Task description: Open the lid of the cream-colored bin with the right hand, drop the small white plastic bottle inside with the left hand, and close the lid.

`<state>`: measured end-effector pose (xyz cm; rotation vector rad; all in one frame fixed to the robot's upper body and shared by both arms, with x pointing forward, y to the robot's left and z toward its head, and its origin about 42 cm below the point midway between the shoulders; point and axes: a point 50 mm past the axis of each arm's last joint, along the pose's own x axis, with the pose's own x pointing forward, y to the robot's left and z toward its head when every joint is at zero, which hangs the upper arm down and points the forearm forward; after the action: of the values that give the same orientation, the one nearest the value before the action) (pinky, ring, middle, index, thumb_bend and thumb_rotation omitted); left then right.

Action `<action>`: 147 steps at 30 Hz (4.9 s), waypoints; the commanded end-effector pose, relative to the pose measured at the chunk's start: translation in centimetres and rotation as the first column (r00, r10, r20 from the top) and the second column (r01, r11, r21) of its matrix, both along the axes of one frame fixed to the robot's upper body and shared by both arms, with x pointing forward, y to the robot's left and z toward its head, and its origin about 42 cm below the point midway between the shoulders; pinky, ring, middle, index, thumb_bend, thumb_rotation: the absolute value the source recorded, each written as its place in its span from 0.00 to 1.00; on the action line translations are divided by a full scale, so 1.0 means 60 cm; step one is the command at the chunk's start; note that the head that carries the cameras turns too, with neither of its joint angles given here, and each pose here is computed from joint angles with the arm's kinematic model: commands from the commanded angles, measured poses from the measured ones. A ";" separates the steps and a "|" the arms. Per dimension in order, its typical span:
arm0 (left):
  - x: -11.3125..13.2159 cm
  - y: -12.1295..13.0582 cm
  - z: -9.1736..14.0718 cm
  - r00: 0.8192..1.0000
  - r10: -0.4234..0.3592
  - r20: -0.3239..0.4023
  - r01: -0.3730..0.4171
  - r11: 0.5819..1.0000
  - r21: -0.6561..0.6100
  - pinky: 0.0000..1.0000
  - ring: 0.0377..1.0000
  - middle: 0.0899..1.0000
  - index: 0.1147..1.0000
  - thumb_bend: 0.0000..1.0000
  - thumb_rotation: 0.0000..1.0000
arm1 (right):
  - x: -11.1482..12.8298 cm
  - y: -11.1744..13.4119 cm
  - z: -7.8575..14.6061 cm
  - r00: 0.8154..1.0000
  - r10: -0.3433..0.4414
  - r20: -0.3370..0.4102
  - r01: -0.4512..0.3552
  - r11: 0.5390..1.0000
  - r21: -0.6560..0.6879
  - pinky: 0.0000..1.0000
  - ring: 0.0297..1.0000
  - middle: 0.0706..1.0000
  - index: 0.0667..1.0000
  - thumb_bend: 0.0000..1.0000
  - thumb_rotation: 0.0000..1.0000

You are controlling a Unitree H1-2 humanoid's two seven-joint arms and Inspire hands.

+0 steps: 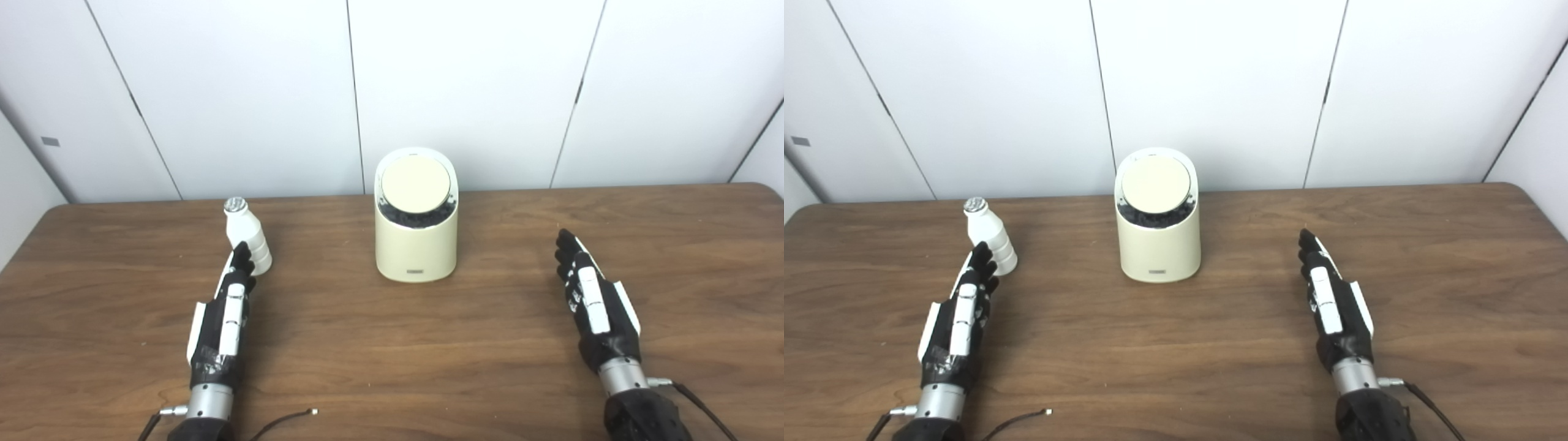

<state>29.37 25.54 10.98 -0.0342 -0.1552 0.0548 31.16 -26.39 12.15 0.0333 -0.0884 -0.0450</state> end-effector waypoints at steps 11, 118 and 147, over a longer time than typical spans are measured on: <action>-0.017 -0.003 -0.041 0.998 0.008 -0.066 -0.011 0.999 -0.032 1.00 1.00 1.00 1.00 0.41 0.91 | 0.002 -0.002 0.015 0.999 -0.006 0.053 0.006 1.000 -0.003 1.00 0.97 0.95 0.93 0.48 0.91; -0.010 -0.059 -0.047 0.998 -0.017 -0.058 0.014 0.998 -0.055 1.00 1.00 1.00 1.00 0.44 0.82 | 0.274 0.175 0.289 0.962 0.209 0.177 -0.002 0.652 -0.758 0.83 0.91 0.91 0.90 0.91 0.41; -0.009 -0.064 -0.050 0.999 -0.006 -0.047 0.004 0.999 -0.047 1.00 1.00 0.99 1.00 0.47 0.83 | 0.281 0.178 0.277 0.952 0.243 0.189 0.040 0.512 -0.858 0.96 0.95 0.92 0.91 0.93 0.16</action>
<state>30.54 22.96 11.23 -0.0423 -0.1966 0.0505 47.47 -15.49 27.42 -0.9375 -0.3655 0.1584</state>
